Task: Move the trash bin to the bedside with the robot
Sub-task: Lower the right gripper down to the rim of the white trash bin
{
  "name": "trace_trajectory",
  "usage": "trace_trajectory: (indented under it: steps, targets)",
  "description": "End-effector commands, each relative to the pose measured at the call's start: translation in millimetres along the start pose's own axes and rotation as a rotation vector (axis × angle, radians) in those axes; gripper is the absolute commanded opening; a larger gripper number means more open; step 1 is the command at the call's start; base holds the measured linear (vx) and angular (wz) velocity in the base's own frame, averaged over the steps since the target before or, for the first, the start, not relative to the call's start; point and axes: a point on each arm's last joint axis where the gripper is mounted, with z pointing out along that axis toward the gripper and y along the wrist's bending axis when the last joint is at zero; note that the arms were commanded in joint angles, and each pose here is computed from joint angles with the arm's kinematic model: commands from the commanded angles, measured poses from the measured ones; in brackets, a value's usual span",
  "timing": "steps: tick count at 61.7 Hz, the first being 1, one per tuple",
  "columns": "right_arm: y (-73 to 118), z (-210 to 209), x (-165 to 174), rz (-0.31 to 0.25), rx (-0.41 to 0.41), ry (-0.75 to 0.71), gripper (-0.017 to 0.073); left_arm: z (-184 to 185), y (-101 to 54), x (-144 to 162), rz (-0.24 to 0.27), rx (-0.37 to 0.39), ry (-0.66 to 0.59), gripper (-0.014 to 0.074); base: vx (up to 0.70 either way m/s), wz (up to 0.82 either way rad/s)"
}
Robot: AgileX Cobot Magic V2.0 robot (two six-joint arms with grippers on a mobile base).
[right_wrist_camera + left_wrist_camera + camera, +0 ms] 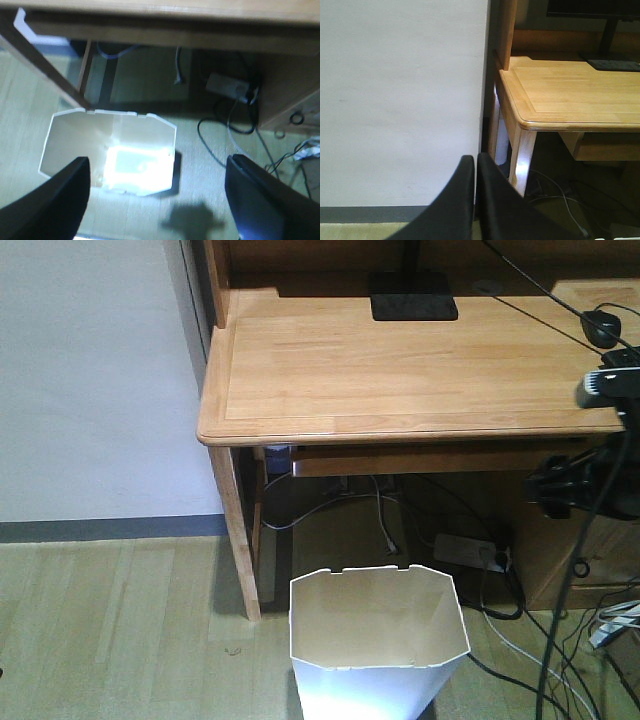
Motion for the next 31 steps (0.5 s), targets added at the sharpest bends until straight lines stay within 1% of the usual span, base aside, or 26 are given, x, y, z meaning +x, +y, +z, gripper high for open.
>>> trace_trajectory:
  steps: [1,8,11,15,19,21,26,31]
  targets:
    - [-3.9,19,-16,-0.015,-0.002,-0.015,0.0547,0,-0.1,-3,-0.01,0.004,-0.072,-0.0006,0.0,0.0]
    - [-8.7,51,-15,-0.02,0.002,0.038,0.0547,0,-0.1,-3,-0.01,0.004,-0.072,-0.0006,0.0,0.0]
    - [-13.4,64,-12,-0.011,0.009,0.064,0.0547,0,-0.1,-3,-0.01,0.004,-0.072,-0.0006,0.0,0.0]
    - [-22.7,84,-7,0.03,0.009,0.113,0.0547,0,-0.1,-3,-0.01,0.004,-0.072,-0.0006,0.0,0.0]
    - [-36.0,100,-1,0.084,0.009,0.154,0.0547,0,-0.1,-3,-0.01,0.004,-0.072,-0.0006,0.0,0.0]
    - [-41.6,110,4,0.099,0.004,0.182,0.0547,0,-0.1,-3,-0.01,0.004,-0.072,-0.0006,0.0,0.0]
    - [-53.1,127,11,0.1,-0.011,0.22,0.0547,0,-0.1,-3,-0.01,0.004,-0.072,-0.0006,0.0,0.0]
    - [-60.5,145,19,0.081,-0.025,0.248,0.0547,0,-0.1,-3,-0.01,0.004,-0.072,-0.0006,0.0,0.0]
